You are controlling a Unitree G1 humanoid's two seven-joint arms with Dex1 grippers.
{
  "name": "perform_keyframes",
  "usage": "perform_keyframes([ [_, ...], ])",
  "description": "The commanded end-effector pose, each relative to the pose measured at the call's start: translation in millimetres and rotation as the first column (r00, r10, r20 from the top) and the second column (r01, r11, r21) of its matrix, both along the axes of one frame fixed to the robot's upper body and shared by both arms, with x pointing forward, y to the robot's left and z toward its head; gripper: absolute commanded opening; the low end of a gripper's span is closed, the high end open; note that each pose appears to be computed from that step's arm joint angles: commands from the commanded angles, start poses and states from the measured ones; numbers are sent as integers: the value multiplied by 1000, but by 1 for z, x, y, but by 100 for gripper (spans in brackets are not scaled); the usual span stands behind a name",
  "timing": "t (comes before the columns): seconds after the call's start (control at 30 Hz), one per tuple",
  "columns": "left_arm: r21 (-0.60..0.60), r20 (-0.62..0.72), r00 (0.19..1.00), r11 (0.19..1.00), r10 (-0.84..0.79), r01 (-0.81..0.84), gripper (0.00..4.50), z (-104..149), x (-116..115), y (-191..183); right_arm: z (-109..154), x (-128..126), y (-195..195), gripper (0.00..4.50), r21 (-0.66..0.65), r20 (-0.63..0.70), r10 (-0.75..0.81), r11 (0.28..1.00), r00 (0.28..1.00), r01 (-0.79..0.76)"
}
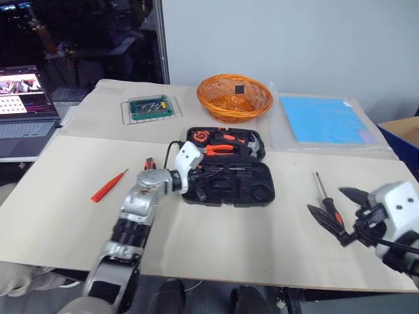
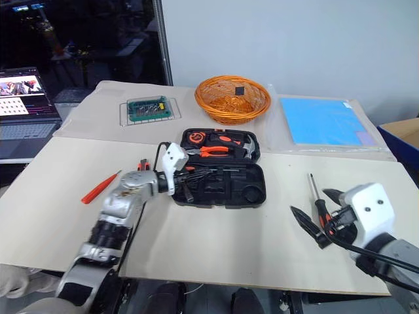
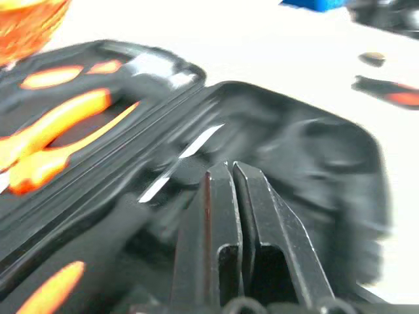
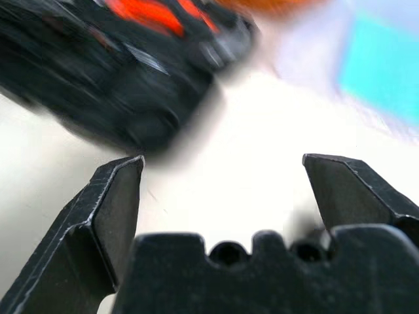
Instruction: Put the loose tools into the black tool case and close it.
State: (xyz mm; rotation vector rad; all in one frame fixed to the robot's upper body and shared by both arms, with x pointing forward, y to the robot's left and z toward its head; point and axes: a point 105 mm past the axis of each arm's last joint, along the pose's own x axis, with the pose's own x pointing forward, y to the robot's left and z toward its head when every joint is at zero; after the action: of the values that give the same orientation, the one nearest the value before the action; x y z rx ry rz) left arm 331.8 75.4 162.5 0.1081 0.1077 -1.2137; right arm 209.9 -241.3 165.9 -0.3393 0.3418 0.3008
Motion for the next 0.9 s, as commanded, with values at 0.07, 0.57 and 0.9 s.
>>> perform_keyframes([
  [0.07, 15, 4, 960, 960, -279, 279, 195, 31, -56, 3, -10, 14, -18, 450, 30, -117, -132, 990, 984, 137],
  [0.57, 38, -26, 938, 937, -346, 346, 435, 39, -85, -16, -62, 61, -77, 337, -67, -337, -299, 953, 893, 294],
  [0.9, -34, 5, 989, 989, -145, 145, 435, 35, -74, 0, 3, 78, -44, 99, -274, -92, 65, 958, 994, -88],
])
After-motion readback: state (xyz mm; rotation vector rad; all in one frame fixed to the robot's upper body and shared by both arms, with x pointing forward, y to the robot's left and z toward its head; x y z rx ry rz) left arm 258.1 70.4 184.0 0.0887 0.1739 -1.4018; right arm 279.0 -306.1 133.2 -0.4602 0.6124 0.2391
